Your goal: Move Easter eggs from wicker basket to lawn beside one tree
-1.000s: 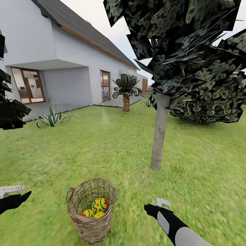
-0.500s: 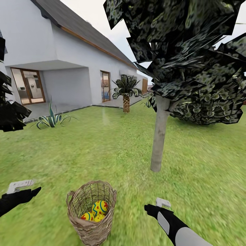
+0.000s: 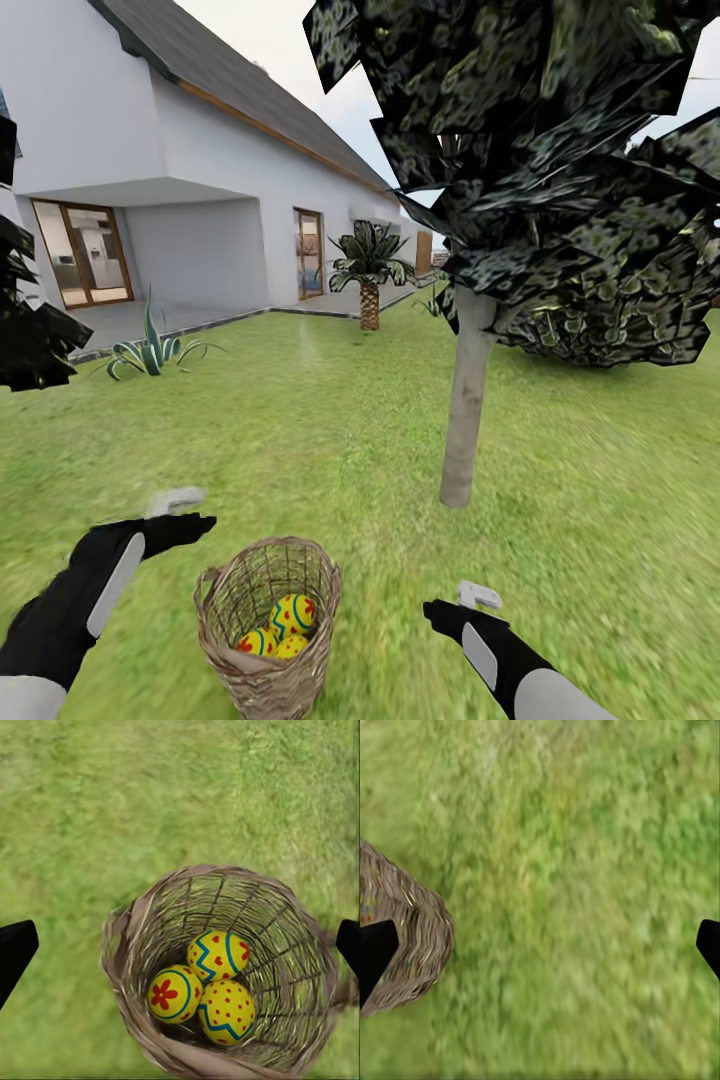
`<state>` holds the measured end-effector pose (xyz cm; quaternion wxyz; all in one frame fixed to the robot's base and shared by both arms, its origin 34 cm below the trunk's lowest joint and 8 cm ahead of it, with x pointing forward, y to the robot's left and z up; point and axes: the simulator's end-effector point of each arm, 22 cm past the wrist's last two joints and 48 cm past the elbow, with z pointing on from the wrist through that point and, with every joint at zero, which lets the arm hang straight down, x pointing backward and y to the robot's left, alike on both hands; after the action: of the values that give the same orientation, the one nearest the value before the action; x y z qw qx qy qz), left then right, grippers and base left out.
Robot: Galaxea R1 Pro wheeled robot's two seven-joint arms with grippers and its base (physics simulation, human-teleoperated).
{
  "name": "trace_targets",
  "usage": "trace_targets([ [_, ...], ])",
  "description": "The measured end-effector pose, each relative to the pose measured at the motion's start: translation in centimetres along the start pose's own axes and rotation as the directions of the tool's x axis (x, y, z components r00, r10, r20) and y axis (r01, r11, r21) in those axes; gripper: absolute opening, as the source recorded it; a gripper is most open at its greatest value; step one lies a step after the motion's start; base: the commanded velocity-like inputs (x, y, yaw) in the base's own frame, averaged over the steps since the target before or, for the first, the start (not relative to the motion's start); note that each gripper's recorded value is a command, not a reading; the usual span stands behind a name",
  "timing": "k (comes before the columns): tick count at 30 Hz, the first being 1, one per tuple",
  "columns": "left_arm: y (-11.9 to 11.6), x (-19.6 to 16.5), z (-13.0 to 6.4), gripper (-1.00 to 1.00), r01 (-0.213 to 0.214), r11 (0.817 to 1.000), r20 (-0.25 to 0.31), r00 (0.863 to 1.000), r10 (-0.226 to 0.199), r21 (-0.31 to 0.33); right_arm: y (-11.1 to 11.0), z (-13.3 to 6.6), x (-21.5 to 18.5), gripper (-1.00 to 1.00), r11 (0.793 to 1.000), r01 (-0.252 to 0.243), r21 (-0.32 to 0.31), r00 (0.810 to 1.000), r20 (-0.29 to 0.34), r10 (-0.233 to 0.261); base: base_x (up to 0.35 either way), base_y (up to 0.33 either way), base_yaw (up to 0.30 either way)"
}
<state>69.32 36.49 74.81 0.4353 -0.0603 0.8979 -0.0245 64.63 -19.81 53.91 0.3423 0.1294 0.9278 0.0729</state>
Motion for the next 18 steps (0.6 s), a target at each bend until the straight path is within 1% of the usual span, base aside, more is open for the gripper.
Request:
trace_targets([
  [1, -1.3, -0.2, 1.4, 1.00, 0.017, 1.000, -0.035, 0.999, -0.016, 0.014, 0.0, -0.1, -0.1, 1.00, 1.000, 0.000, 0.000, 1.000, 0.000, 0.000, 0.000, 0.000, 0.000],
  [2, -1.9, -0.4, 2.1, 1.00, 0.021, 1.000, -0.052, 0.998, -0.020, 0.019, 0.1, -0.3, -0.3, 1.00, 1.000, 0.000, 0.000, 1.000, 0.000, 0.000, 0.000, 0.000, 0.000],
  [4, -3.0, -0.8, 3.2, 1.00, 0.020, 0.999, -0.082, 0.996, -0.018, 0.025, 0.2, -0.5, -0.6, 1.00, 1.000, 0.000, 0.000, 1.000, 0.000, 0.000, 0.000, 0.000, 0.000],
  [5, -3.7, -1.1, 4.4, 1.00, 0.009, 1.000, -0.096, 0.995, -0.007, 0.025, 0.2, -0.7, -0.7, 1.00, 1.000, 0.000, 0.000, 1.000, 0.000, 0.000, 0.000, 0.000, 0.000],
  [8, -4.6, -2.2, 5.8, 1.00, -0.001, 1.000, -0.107, 0.994, 0.003, 0.020, 0.4, -1.0, -1.1, 1.00, 1.000, 0.001, 0.000, 1.000, -0.001, -0.001, 0.000, 0.000, 0.000],
  [9, -4.9, -2.4, 6.1, 1.00, -0.001, 1.000, -0.115, 0.993, 0.003, 0.019, 0.5, -1.2, -1.2, 1.00, 1.000, 0.001, 0.000, 1.000, -0.001, -0.001, 0.000, 0.000, 0.000],
  [10, -5.5, -2.5, 6.6, 1.00, 0.001, 1.000, -0.134, 0.991, 0.001, 0.018, 0.5, -1.3, -1.4, 1.00, 1.000, 0.001, 0.000, 1.000, 0.000, -0.001, 0.000, 0.000, 0.000],
  [14, -6.5, -3.2, 6.9, 1.00, 0.001, 1.000, -0.163, 0.987, 0.002, 0.015, 0.7, -1.8, -1.9, 1.00, 1.000, 0.003, 0.000, 1.000, -0.001, -0.003, 0.000, 0.000, 0.000],
  [18, -7.0, -4.7, 6.5, 1.00, -0.003, 1.000, -0.173, 0.985, 0.005, 0.015, 0.9, -2.3, -2.4, 1.00, 1.000, 0.008, 0.001, 1.000, -0.001, -0.008, 0.000, 0.000, 0.000],
])
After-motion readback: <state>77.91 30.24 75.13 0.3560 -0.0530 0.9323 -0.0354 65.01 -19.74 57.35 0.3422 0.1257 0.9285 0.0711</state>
